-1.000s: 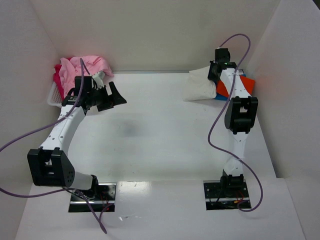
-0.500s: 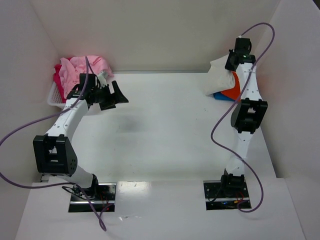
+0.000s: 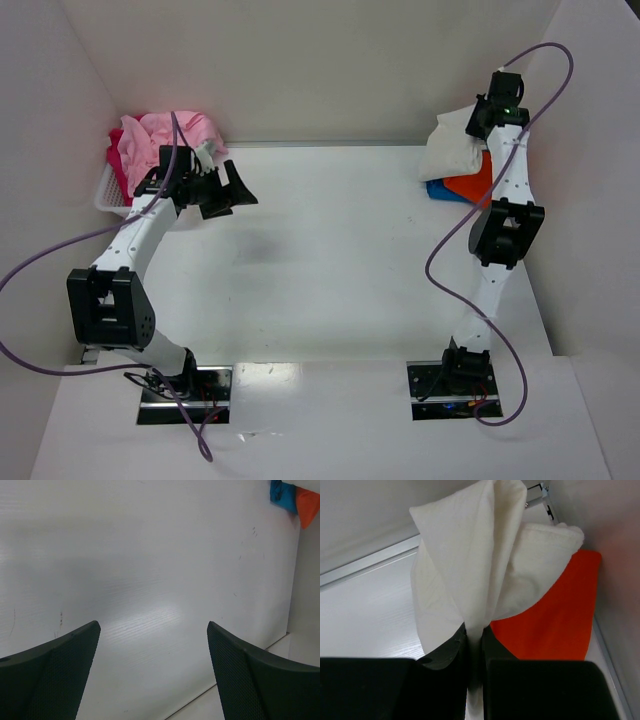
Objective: Fold and stack the t-shirts
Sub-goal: Put the neatly folded tshirt into the corner of the board with the right arm
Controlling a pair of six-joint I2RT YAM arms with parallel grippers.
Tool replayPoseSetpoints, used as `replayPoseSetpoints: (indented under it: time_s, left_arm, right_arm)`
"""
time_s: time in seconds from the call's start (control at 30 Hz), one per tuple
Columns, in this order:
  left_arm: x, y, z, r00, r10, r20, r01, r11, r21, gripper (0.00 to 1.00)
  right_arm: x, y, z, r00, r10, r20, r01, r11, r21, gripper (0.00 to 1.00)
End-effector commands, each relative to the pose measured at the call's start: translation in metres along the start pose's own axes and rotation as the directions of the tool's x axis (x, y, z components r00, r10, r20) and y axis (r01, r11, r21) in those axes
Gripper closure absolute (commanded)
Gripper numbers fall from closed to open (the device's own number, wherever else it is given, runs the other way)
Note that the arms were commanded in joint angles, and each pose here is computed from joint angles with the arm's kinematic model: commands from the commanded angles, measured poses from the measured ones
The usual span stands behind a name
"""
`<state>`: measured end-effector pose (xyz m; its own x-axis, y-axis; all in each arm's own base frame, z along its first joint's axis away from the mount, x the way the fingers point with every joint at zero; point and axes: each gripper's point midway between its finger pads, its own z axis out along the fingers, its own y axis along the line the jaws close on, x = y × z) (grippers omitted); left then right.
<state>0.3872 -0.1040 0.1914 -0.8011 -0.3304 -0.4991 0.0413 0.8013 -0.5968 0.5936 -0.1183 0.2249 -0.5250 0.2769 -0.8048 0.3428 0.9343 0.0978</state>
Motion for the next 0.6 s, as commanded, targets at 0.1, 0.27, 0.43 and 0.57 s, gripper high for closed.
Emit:
replayPoseSetpoints:
  time_s: [0.1, 0.27, 0.43, 0.57]
  left_arm:
    - [-0.014, -0.011, -0.004, 0.999, 0.026, 0.032, -0.027, 0.999, 0.038, 0.05]
    - [-0.011, -0.009, -0.003, 1.0, 0.021, 0.022, -0.022, 0.999, 0.039, 0.05]
    - [-0.011, -0.011, -0.003, 1.0, 0.012, 0.02, -0.013, 0.999, 0.044, 0.05]
    - [-0.01, -0.012, -0.004, 1.0, 0.012, 0.017, -0.013, 0.999, 0.053, 0.05]
  right_arm:
    - [-0.063, -0.004, -0.052, 0.984, 0.046, 0.171, -0.043, 0.999, -0.024, 1.0]
    - [-0.071, -0.034, -0.063, 0.979, 0.068, 0.191, -0.073, 0.997, 0.021, 1.0]
    - [-0.075, -0.056, -0.07, 0.974, 0.08, 0.211, -0.096, 0.993, 0.07, 1.0]
    - [-0.07, -0.062, -0.065, 0.977, 0.07, 0.203, -0.092, 0.99, 0.103, 1.0]
